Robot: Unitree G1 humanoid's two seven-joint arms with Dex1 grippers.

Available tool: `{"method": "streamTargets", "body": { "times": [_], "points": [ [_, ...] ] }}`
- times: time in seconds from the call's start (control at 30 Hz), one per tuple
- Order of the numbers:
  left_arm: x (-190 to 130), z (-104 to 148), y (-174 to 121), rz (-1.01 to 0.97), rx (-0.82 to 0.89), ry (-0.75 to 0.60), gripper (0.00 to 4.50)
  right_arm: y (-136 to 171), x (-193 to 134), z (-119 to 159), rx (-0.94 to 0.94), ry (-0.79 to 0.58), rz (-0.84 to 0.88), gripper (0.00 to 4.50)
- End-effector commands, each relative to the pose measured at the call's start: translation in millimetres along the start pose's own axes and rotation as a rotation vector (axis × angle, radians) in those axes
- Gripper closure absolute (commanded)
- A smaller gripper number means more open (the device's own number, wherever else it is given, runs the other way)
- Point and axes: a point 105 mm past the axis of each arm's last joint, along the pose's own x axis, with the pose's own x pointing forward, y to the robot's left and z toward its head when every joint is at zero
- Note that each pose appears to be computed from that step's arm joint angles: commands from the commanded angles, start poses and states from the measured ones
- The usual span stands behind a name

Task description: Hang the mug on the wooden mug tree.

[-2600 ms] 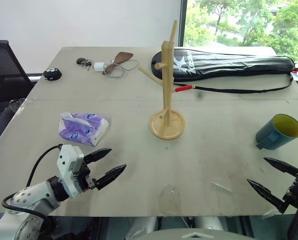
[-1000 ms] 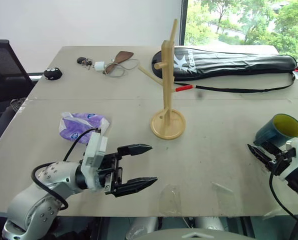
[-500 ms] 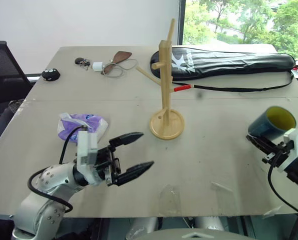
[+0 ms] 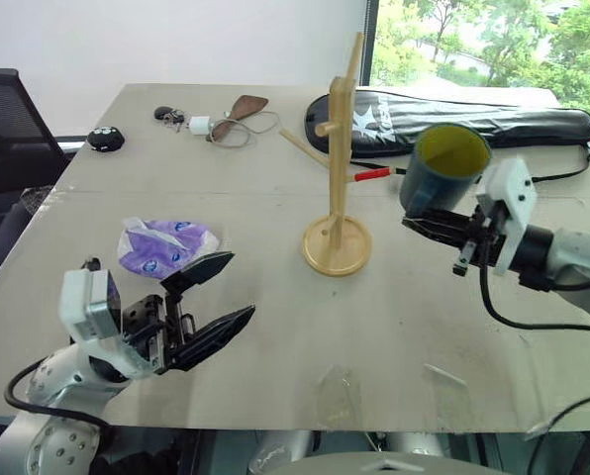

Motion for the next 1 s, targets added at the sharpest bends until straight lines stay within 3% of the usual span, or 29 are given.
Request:
{"method": "streamTargets", "body": {
  "times": [0.03, 0.7, 0.93, 1.0],
  "points": [
    [9, 11, -10, -0.016, 0.03, -0.016, 0.0, 1, 3, 10, -0.02, -0.002, 0.011, 4.44],
    [4, 16, -20, 0.076, 0.046, -0.032, 0.0, 4, 41, 29, -0.077, -0.043, 0.113, 4.44],
    [3, 22, -19, 0.094, 0.054, -0.039, 0.0, 7, 55, 17, -0.056, 0.022, 0.133, 4.44],
    [1, 23, -17, 0.096, 0.052, -0.04, 0.0, 7, 56, 13, -0.054, 0.036, 0.143, 3.9]
  ]
}}
